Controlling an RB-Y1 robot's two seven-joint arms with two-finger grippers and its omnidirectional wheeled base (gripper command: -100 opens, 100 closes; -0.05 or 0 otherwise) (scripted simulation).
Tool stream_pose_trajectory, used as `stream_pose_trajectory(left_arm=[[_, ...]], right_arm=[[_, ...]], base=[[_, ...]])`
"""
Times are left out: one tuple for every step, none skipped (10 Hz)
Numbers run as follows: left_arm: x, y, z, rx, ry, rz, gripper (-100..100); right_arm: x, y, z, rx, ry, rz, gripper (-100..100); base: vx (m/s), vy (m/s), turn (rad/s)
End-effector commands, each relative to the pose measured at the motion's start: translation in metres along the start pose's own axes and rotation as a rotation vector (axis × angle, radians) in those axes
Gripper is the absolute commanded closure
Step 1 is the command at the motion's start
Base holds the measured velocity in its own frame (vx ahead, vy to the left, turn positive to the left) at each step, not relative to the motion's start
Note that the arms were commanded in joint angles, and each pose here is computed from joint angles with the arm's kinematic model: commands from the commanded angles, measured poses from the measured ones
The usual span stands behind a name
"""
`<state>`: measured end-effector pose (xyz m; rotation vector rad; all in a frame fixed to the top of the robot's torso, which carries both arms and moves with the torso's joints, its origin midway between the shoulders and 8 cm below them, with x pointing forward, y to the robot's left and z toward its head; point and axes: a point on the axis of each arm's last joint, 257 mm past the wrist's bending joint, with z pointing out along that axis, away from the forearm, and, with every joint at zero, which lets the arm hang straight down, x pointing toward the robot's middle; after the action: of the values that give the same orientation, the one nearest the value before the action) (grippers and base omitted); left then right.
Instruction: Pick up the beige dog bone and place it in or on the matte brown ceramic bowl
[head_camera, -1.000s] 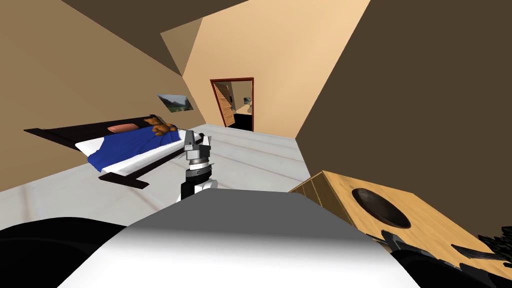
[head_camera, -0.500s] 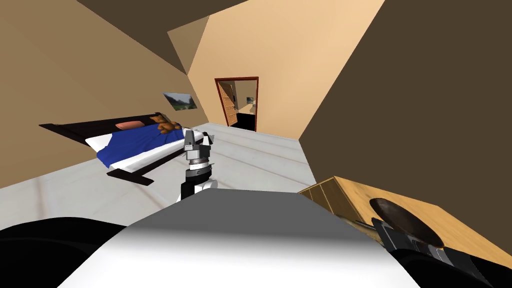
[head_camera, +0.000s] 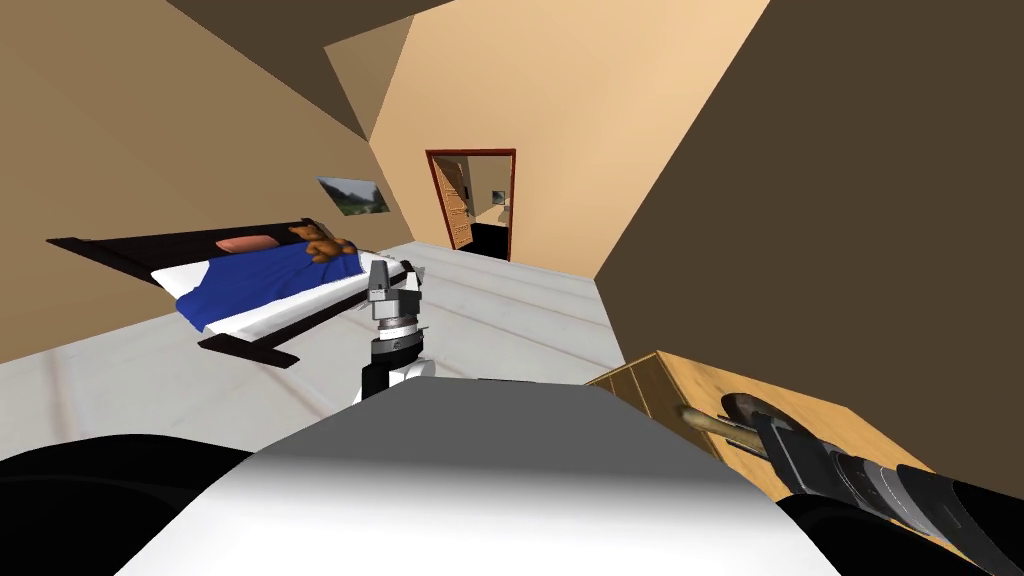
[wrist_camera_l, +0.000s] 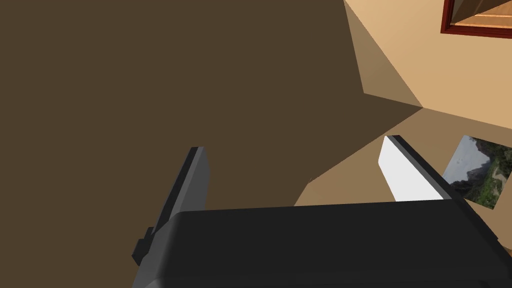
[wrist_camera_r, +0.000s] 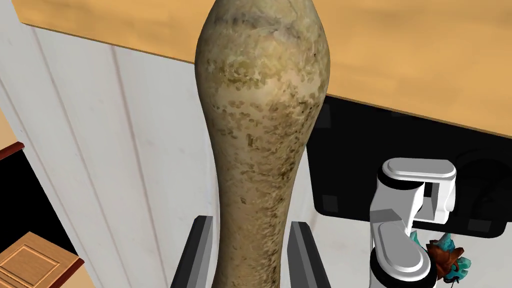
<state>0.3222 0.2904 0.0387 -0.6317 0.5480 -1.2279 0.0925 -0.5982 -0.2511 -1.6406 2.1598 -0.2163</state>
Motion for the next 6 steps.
stream_pose_trajectory(left_arm=[[0.000, 0.000, 0.000, 0.000, 0.000, 0.000, 0], [0.000, 0.000, 0.000, 0.000, 0.000, 0.000, 0], [0.000, 0.000, 0.000, 0.000, 0.000, 0.000, 0], [0.000, 0.000, 0.000, 0.000, 0.000, 0.000, 0], [0.000, 0.000, 0.000, 0.000, 0.000, 0.000, 0], [0.000, 0.000, 0.000, 0.000, 0.000, 0.000, 0]], right_arm=[[0.009, -0.017, -0.007, 0.040, 0.026, 0.001, 100], [0.015, -0.028, -0.012, 0.063, 0.041, 0.001, 100], [0.025, -0.048, -0.022, 0.110, 0.071, 0.001, 100], [0.025, -0.048, -0.022, 0.110, 0.071, 0.001, 100], [0.034, -0.066, -0.032, 0.150, 0.097, 0.000, 100], [0.034, -0.066, -0.032, 0.150, 0.097, 0.000, 100]], base=[[-0.031, -0.159, -0.036], [-0.008, -0.152, -0.049], [-0.040, -0.207, -0.092], [-0.041, -0.164, -0.009], [-0.032, -0.165, -0.062], [-0.018, -0.136, -0.036]])
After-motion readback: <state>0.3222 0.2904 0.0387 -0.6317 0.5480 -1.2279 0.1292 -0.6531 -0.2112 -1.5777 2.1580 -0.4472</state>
